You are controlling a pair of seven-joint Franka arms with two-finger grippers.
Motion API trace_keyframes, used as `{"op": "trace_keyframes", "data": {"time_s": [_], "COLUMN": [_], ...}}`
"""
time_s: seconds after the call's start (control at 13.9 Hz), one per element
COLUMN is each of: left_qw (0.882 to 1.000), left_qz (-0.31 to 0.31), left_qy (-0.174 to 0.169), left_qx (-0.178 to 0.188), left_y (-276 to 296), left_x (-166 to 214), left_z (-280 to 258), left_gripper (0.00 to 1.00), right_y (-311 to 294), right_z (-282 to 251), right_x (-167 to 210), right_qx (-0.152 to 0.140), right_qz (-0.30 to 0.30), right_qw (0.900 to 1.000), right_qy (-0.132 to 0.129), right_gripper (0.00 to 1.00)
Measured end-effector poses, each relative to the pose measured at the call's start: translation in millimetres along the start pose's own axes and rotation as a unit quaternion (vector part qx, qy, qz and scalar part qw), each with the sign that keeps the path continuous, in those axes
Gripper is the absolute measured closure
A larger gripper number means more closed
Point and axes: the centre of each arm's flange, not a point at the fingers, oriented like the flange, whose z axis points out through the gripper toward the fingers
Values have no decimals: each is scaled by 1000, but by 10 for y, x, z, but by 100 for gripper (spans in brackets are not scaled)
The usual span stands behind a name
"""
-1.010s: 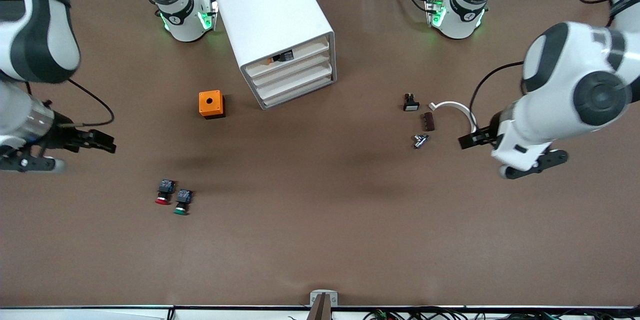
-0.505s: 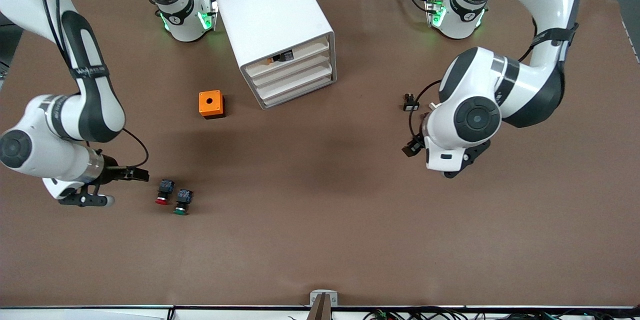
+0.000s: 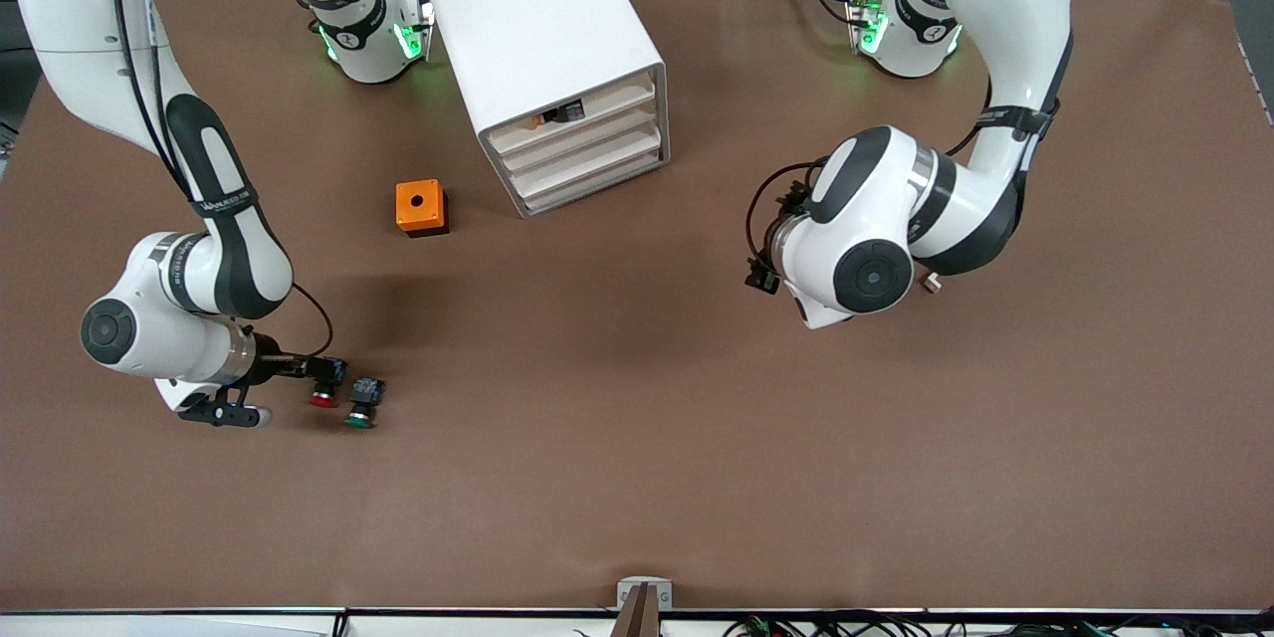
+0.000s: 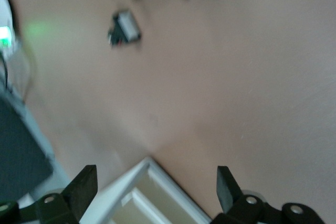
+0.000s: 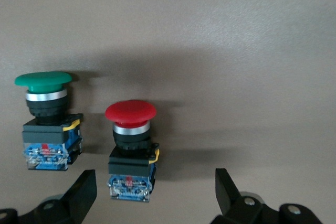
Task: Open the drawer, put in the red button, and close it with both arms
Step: 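Move the right gripper to the red button while the left gripper approaches the cabinet, then grasp the red button with the right gripper while the left gripper hooks the drawer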
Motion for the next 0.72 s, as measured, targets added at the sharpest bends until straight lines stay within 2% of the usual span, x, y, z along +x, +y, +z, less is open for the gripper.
{"op": "trace_keyframes", "data": {"time_s": [0.29,0.5,0.58,0.72], "left_qw": [992,970,961,941], "left_qz": [-66,-120,-143,-182], "left_qy": [-97,-179,-200,-229], "left_qx": [53,109,130,172], "left_y": [106,205,265,388], "left_x": [-219,-454,-474,-499], "left_z": [320,620,757,1072], "left_gripper": [0,2,2,7], "right_y": [3,1,-17,-100], "right_z": [144,201,204,203], "right_x": [-9,-15,-17,-18], "right_qx": [5,6,6,6], "right_qz": [5,7,9,14], "right_qw": [1000,1000,1000,1000], "right_qy": [-6,-10,-10,-11], "right_gripper": [0,3,9,35]}}
